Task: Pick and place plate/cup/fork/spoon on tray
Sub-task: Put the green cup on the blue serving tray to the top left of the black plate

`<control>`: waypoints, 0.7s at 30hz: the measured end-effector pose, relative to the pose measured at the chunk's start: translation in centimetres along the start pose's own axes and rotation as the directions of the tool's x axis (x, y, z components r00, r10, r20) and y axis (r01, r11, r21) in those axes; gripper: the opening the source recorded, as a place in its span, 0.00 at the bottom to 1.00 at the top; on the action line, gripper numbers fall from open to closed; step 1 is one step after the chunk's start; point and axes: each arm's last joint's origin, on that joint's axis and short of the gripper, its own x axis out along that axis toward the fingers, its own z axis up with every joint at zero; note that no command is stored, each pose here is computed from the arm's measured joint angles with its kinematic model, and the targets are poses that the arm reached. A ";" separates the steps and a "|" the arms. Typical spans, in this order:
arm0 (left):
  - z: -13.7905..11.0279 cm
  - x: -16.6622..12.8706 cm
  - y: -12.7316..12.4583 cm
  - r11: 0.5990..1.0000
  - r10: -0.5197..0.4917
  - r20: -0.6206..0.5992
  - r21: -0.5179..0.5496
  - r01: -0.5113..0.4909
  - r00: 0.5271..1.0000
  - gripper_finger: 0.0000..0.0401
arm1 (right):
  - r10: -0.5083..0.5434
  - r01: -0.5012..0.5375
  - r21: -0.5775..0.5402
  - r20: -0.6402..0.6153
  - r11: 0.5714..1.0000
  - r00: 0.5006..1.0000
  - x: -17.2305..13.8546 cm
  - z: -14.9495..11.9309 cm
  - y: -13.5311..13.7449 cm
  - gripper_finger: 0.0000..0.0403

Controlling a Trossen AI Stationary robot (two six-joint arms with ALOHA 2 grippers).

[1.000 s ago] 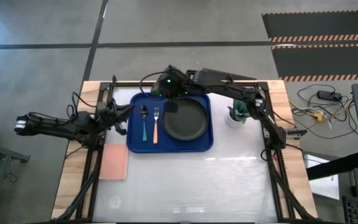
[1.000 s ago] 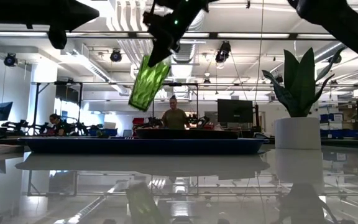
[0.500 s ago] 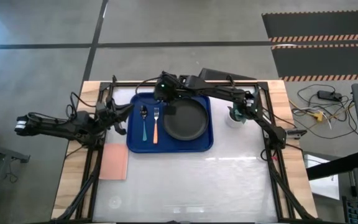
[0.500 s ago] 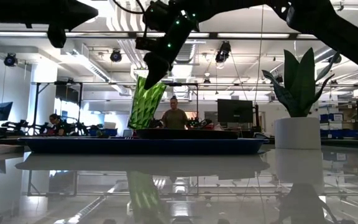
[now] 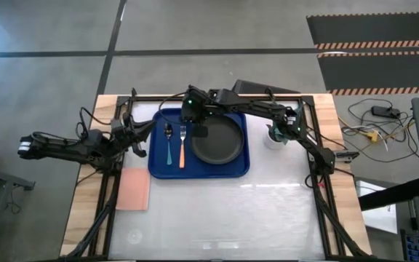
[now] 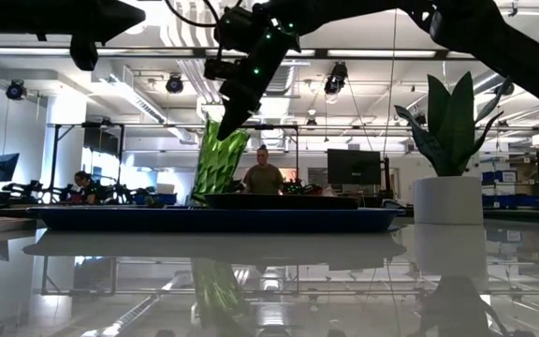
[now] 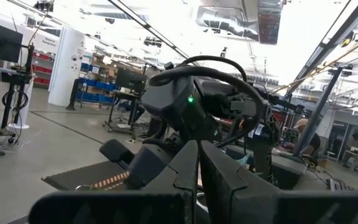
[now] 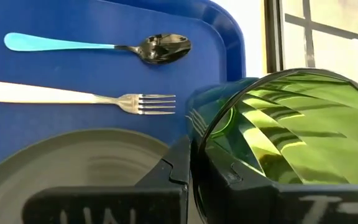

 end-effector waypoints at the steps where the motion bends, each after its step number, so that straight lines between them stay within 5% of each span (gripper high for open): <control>1: 0.0 0.0 0.0 1.000 0.000 0.000 0.000 0.000 1.000 0.00 | 0.001 -0.001 0.000 -0.002 1.000 1.000 0.0 0.0 0.0 0.02; 21: 0.0 0.0 0.0 1.000 0.002 0.000 0.000 -0.002 1.000 0.00 | 0.009 -0.008 0.021 -0.032 1.000 0.999 1.1 -0.8 0.0 0.02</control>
